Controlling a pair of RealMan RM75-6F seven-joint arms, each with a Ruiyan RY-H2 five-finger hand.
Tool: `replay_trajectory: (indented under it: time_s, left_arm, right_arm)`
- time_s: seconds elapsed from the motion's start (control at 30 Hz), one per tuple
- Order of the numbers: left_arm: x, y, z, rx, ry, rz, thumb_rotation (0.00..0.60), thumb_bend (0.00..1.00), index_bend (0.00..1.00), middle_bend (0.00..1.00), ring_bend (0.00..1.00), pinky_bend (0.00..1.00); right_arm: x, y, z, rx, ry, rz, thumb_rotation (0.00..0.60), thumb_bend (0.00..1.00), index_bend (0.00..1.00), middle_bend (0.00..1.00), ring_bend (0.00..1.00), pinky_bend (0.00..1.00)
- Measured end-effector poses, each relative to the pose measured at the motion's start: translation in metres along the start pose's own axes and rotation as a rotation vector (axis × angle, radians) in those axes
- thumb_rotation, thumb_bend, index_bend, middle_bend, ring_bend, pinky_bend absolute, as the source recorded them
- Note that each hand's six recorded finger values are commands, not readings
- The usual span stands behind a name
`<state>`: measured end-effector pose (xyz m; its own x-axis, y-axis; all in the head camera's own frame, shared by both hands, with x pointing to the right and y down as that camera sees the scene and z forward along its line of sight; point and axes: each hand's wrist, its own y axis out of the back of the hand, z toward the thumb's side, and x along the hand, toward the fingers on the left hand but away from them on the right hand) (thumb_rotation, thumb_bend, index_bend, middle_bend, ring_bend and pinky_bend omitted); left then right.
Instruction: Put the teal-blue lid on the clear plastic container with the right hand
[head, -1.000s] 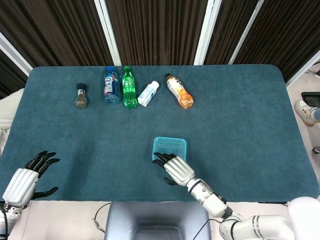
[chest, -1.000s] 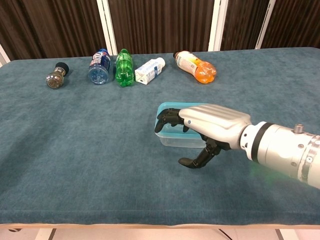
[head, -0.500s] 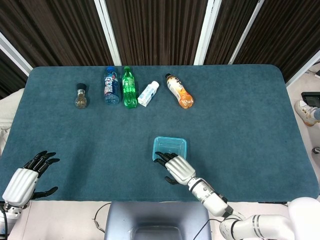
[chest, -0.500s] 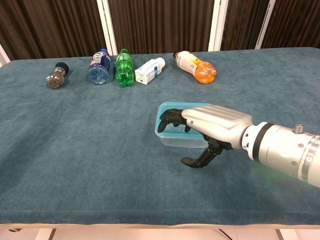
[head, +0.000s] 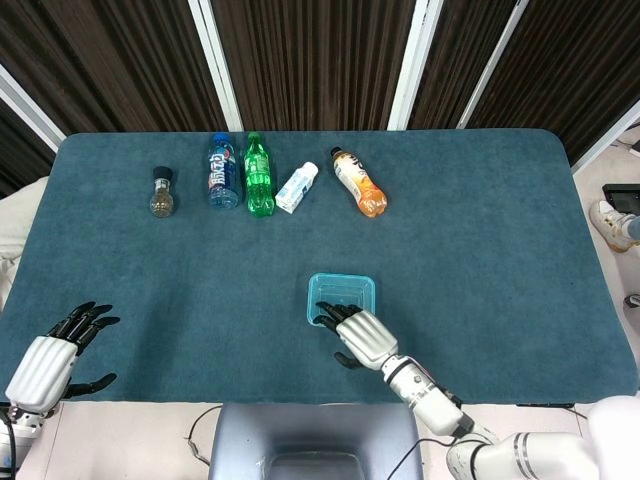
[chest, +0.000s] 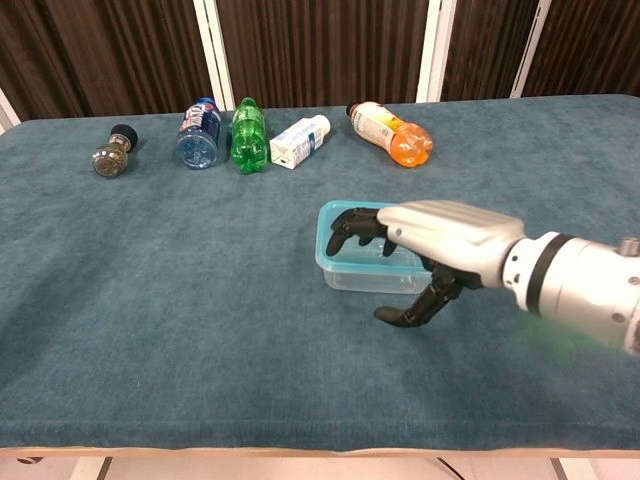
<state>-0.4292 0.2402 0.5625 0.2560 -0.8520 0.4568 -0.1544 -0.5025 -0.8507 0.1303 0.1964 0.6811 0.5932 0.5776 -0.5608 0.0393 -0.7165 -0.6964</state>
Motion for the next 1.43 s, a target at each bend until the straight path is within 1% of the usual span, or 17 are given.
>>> replay_trajectory:
  time_s: [0.13,0.27,0.33,0.4,0.5,0.57,0.67,0.77,0.9,1.07,1.2,1.43]
  left_arm:
    - [0.000,0.000,0.000,0.002,-0.001,0.001,0.600,0.42,0.25,0.15,0.10,0.32]
    - [0.000,0.000,0.000,0.002,-0.001,0.003,0.600,0.42,0.25,0.15,0.10,0.32]
    - [0.000,0.000,0.001,0.002,-0.002,0.005,0.600,0.42,0.25,0.15,0.10,0.32]
    - [0.000,0.000,0.001,0.003,-0.002,0.006,0.600,0.42,0.25,0.15,0.10,0.32]
    - [-0.001,0.000,0.001,0.006,-0.003,0.007,0.600,0.42,0.25,0.15,0.10,0.32]
    - [-0.001,0.000,0.001,0.007,-0.003,0.010,0.600,0.42,0.25,0.15,0.10,0.32]
    - [0.000,0.001,0.002,0.011,-0.003,0.015,0.600,0.41,0.25,0.15,0.10,0.32]
    - [0.000,0.000,0.002,0.014,-0.002,0.019,0.600,0.42,0.25,0.15,0.10,0.32]
    - [0.001,-0.002,0.003,0.023,-0.003,0.017,0.600,0.41,0.25,0.15,0.10,0.32]
    - [0.001,-0.002,0.004,0.028,-0.003,0.022,0.600,0.41,0.25,0.15,0.10,0.32]
    - [0.001,-0.001,0.004,0.027,-0.002,0.028,0.600,0.42,0.25,0.15,0.10,0.32]
    - [0.002,-0.002,0.004,0.026,-0.002,0.026,0.600,0.41,0.25,0.15,0.10,0.32]
  right_arm:
    - [0.007,0.012,-0.002,0.027,0.000,-0.050,0.600,0.48,0.34,0.20,0.24,0.39]
    - [0.021,0.024,-0.009,0.085,-0.017,-0.117,0.600,0.48,0.33,0.20,0.22,0.38]
    - [0.029,0.030,-0.014,0.119,-0.034,-0.147,0.600,0.48,0.29,0.20,0.19,0.34]
    - [0.042,0.035,-0.022,0.165,-0.064,-0.180,0.600,0.45,0.23,0.19,0.15,0.31]
    - [0.066,0.040,-0.038,0.226,-0.124,-0.216,0.600,0.35,0.12,0.11,0.06,0.22]
    - [0.087,0.041,-0.052,0.264,-0.178,-0.233,0.600,0.32,0.07,0.07,0.03,0.17]
    - [0.120,0.041,-0.073,0.315,-0.265,-0.246,0.600,0.31,0.04,0.04,0.01,0.15]
    - [0.151,0.041,-0.093,0.354,-0.346,-0.238,0.600,0.31,0.02,0.03,0.00,0.14]
    - [0.171,0.040,-0.110,0.348,-0.405,-0.230,0.600,0.31,0.00,0.01,0.00,0.10]
    - [0.196,0.038,-0.131,0.334,-0.507,-0.218,0.600,0.31,0.00,0.00,0.00,0.01]
    - [0.205,0.040,-0.137,0.343,-0.546,-0.234,0.600,0.31,0.00,0.00,0.00,0.00]
    - [0.208,0.039,-0.136,0.341,-0.547,-0.246,0.600,0.31,0.00,0.00,0.00,0.00]
